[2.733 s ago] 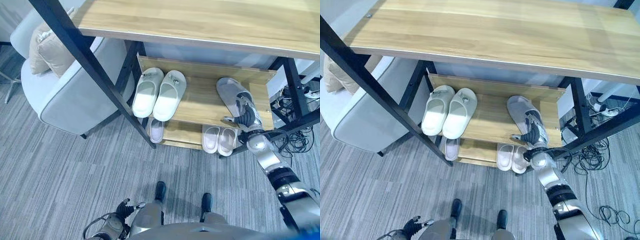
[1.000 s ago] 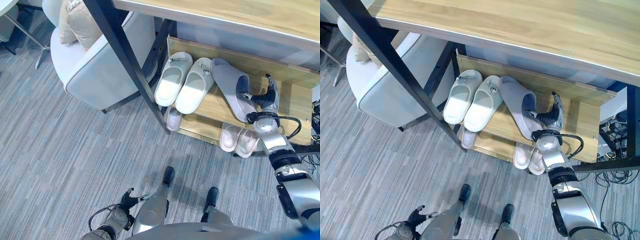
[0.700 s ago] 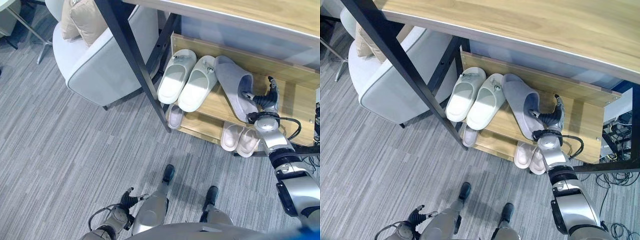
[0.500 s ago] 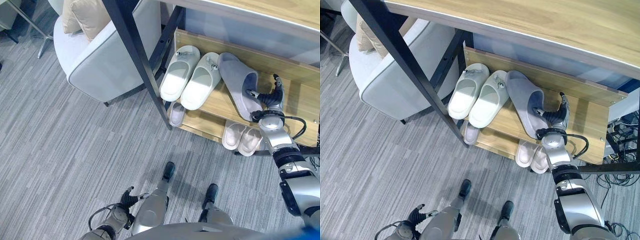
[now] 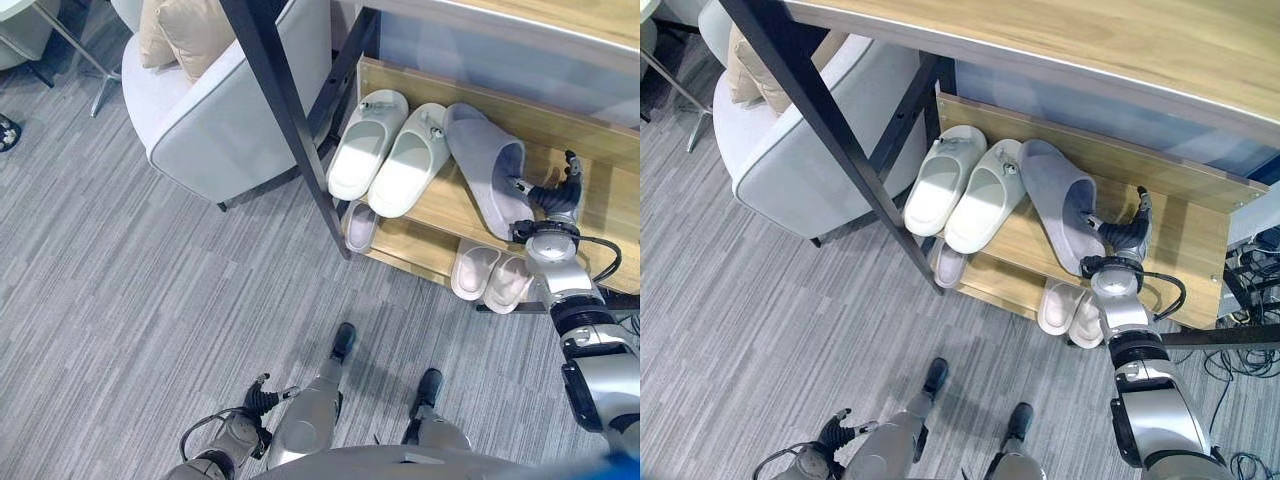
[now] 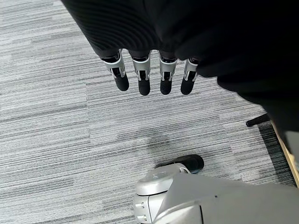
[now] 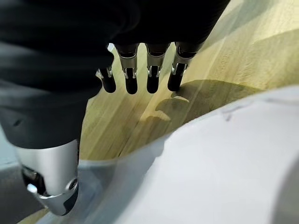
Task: Arrange the slippers neatly on the shoe rack.
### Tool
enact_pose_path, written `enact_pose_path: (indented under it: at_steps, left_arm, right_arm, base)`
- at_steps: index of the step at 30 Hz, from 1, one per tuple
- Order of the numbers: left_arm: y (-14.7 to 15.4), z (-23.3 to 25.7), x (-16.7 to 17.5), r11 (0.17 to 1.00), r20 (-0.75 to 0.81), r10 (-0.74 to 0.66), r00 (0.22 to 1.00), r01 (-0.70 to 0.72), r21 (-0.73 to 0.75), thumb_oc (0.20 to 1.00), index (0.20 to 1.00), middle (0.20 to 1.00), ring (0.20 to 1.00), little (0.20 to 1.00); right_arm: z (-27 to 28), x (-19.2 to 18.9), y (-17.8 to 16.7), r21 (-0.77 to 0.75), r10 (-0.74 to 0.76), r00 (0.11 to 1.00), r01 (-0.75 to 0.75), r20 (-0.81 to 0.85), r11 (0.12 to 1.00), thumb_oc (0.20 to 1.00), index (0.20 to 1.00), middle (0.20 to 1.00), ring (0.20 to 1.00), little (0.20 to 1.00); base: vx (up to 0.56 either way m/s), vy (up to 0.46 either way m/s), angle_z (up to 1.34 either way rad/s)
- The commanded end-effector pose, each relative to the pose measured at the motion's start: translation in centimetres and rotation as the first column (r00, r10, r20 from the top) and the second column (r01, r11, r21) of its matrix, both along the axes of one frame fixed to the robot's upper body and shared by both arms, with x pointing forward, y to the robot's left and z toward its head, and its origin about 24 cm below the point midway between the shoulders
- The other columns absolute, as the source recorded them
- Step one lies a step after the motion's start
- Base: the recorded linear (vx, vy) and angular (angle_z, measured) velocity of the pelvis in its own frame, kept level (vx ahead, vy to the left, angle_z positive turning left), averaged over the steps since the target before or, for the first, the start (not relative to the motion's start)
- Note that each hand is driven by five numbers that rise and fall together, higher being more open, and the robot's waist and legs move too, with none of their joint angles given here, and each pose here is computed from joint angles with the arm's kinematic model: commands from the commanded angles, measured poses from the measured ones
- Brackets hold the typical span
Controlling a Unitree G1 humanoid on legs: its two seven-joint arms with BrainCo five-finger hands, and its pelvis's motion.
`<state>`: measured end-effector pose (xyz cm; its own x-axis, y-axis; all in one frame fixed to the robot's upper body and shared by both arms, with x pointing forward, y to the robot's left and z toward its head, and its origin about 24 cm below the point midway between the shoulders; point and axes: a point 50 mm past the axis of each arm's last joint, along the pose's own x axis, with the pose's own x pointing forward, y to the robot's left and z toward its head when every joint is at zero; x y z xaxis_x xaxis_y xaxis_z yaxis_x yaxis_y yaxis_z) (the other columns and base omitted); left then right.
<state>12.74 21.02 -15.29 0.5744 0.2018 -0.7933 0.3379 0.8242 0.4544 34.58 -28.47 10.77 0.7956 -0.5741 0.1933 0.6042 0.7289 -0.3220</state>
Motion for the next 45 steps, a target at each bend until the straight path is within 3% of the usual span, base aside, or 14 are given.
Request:
enact_pose_path:
  at_steps: [1,5,11,12,13,14,15,35,45]
  left_arm:
    - [-0.5,-0.6,-1.2,0.999,-0.071,-0.034,0.997,0.035,0.018,1.0,1.0,1.0,1.0,1.0]
    - [-1.2,-0.2,0.8,1.0,-0.029,-0.02,0.999,0.02,0.003,1.0,1.0,1.0,1.0,1.0]
    - [-1.2,-0.5,-0.3,1.0,-0.059,0.011,0.998,-0.012,-0.02,1.0,1.0,1.0,1.0,1.0]
    - [-1.1,-0.6,-0.7,1.0,-0.069,0.007,0.998,-0.008,-0.017,1.0,1.0,1.0,1.0,1.0]
    - [-1.1,-0.7,-0.8,1.0,-0.072,0.006,0.997,-0.007,-0.018,1.0,1.0,1.0,1.0,1.0]
    - [-1.1,-0.7,-0.8,1.0,-0.072,0.007,0.997,-0.008,-0.018,1.0,1.0,1.0,1.0,1.0]
    - [-0.9,-0.7,-0.8,1.0,-0.074,0.008,0.997,-0.01,-0.016,1.0,1.0,1.0,1.0,1.0]
    - [-0.8,-0.7,-0.6,0.999,-0.086,0.039,0.996,-0.041,-0.021,1.0,1.0,1.0,1.0,1.0]
    - [-0.8,-0.7,-0.8,0.998,-0.094,0.067,0.993,-0.068,-0.015,1.0,1.0,1.0,1.0,1.0]
  right_arm:
    - [5.5,1.2,1.1,0.011,0.048,0.965,-0.053,0.258,0.999,1.0,1.0,1.0,1.0,1.0]
    - [5.7,1.7,2.8,0.001,0.106,0.959,-0.11,0.261,0.994,1.0,1.0,1.0,1.0,1.0]
    - [7.4,2.9,2.9,0.007,0.12,0.958,-0.126,0.261,0.992,1.0,1.0,1.0,1.0,1.0]
    - [7.5,3.1,2.9,0.011,0.127,0.959,-0.134,0.252,0.991,0.865,0.865,0.865,0.865,0.865]
    - [7.6,3.2,3.0,0.009,0.134,0.959,-0.141,0.249,0.99,0.523,0.523,0.523,0.523,0.523]
    - [7.6,3.2,3.0,0.007,0.14,0.959,-0.146,0.245,0.989,0.329,0.329,0.329,0.329,0.329]
    - [7.7,3.3,3.0,0.001,0.145,0.96,-0.149,0.239,0.989,0.2,0.2,0.2,0.2,0.2]
    - [3.0,2.0,3.0,-0.052,0.145,0.985,-0.141,0.088,0.989,0.2,0.2,0.2,0.2,0.2]
    - [-1.7,-1.3,3.1,-0.092,0.115,0.993,-0.113,0.019,0.989,0.2,0.2,0.2,0.2,0.2]
  base:
    - [0.0,0.0,0.0]
    - [0.0,0.0,0.0]
    - [0.0,-0.006,0.0]
    - [0.0,0.0,0.0]
    - [0.0,0.0,0.0]
    - [0.0,0.0,0.0]
    - [0.0,0.0,0.0]
    - [0.0,-0.002,0.01]
    - [0.01,-0.003,-0.06]
